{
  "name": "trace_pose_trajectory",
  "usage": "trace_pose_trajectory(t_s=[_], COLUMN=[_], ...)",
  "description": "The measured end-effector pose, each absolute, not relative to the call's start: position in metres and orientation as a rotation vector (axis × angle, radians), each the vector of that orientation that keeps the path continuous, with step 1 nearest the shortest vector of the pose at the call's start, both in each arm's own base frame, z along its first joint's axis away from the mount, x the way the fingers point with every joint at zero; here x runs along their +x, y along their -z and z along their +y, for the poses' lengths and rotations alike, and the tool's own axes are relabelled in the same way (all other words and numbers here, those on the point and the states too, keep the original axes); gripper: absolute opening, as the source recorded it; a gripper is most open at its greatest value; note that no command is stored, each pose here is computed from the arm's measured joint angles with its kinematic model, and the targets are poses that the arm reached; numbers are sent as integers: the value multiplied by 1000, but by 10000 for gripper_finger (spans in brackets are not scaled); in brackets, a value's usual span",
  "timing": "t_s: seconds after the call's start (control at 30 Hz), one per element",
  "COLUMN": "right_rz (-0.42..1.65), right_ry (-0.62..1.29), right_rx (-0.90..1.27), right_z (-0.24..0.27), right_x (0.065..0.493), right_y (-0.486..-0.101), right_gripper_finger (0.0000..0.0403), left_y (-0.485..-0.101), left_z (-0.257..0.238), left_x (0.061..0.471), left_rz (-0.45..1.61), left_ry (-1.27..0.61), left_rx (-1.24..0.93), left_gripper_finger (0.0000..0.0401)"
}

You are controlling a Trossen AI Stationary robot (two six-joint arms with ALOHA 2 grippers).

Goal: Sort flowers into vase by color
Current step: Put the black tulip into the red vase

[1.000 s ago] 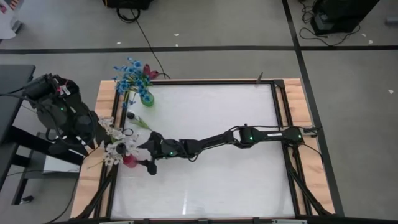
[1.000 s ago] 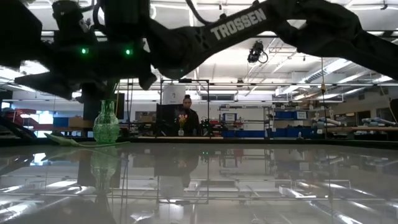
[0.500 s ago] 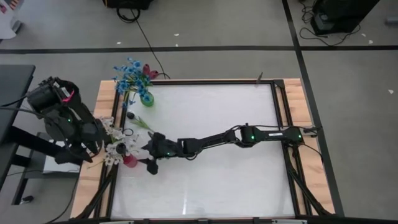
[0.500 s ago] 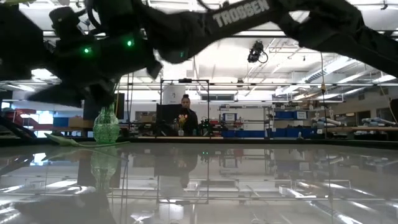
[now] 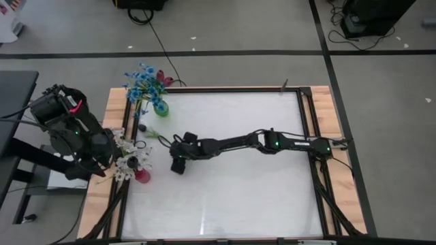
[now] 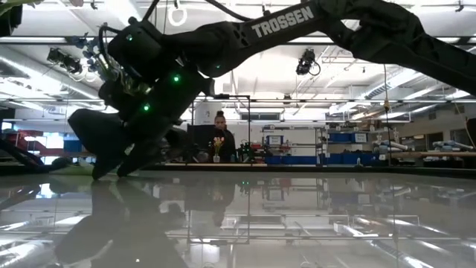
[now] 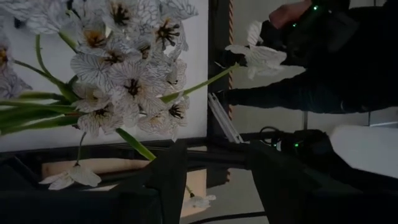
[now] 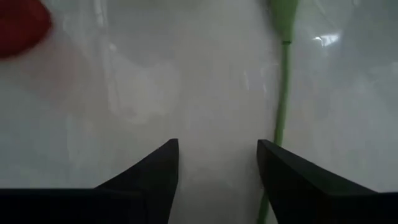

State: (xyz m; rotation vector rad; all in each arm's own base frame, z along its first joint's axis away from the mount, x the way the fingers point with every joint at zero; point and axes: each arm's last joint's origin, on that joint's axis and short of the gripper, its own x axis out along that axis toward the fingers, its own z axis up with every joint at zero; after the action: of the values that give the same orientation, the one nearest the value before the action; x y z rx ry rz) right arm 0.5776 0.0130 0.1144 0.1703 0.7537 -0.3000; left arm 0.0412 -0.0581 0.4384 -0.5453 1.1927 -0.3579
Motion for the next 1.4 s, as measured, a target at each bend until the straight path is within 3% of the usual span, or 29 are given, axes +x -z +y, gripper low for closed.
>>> trace_pose_trajectory(t_s=[0.33, 0.6, 0.87, 1.17, 1.27, 1.4], right_rz=[832, 731, 826, 909, 935, 980], right_ry=[312, 321, 301, 254, 280, 289], right_rx=[200, 100, 181, 245, 278, 288], right_z=[1, -4, -29, -22, -22, -22], right_x=[570, 569, 564, 557, 553, 549], right_y=[-123, -167, -146, -122, -115, -112], right_gripper_finger=[172, 167, 166, 163, 137, 49], left_y=[-438, -438, -438, -438, -438, -438], left_z=[-58, -58, -57, -57, -57, -57], left_x=[41, 41, 42, 42, 42, 42], left_rz=[1193, 1179, 1164, 1162, 1160, 1161], left_ry=[356, 368, 361, 366, 369, 369], left_rx=[-549, -520, -510, -502, -497, -497], left_gripper_finger=[178, 178, 178, 178, 178, 178])
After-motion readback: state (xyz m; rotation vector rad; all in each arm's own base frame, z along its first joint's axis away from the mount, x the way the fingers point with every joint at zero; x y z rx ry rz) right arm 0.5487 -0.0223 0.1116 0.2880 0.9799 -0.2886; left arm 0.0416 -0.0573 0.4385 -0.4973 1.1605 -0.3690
